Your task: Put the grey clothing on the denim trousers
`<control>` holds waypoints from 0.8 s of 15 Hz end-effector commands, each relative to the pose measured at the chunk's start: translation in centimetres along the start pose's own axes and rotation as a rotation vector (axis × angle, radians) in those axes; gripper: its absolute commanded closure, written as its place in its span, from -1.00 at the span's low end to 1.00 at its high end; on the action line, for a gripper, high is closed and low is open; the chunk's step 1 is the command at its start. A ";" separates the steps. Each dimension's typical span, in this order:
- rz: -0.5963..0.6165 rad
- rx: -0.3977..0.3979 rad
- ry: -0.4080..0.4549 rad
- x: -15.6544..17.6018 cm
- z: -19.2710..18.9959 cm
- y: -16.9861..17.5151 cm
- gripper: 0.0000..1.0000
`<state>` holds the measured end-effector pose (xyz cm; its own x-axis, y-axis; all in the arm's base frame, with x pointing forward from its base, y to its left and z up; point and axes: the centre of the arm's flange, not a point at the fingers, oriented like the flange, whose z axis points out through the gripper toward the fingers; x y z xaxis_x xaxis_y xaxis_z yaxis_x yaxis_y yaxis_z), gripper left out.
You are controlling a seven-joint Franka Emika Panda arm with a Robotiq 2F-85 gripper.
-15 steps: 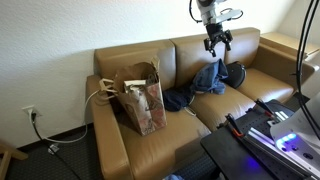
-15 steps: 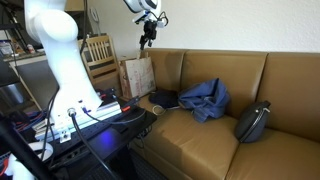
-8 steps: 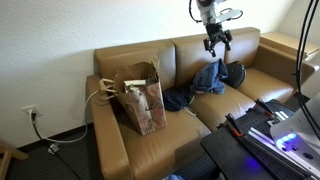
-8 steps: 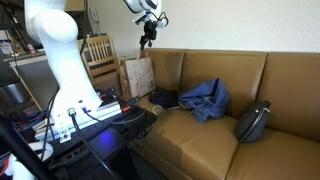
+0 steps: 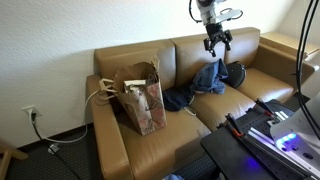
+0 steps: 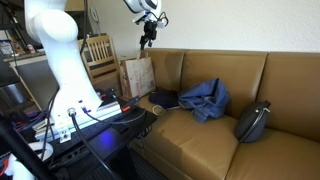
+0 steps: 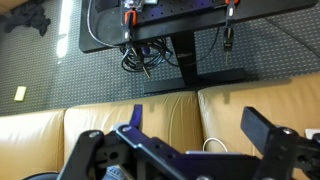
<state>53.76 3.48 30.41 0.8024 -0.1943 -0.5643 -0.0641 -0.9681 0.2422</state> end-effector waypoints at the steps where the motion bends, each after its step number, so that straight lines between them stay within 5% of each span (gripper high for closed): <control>1: 0.000 0.000 0.000 0.0 0.0 0.0 -1.00; 7: -0.021 -0.033 -0.004 1.0 2.2 -1.1 -1.00; 12: 0.109 -0.031 0.192 3.5 6.9 -6.6 -1.00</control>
<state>53.52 5.97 24.90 0.8513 -0.2162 -0.4781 -0.0911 -0.9582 0.2712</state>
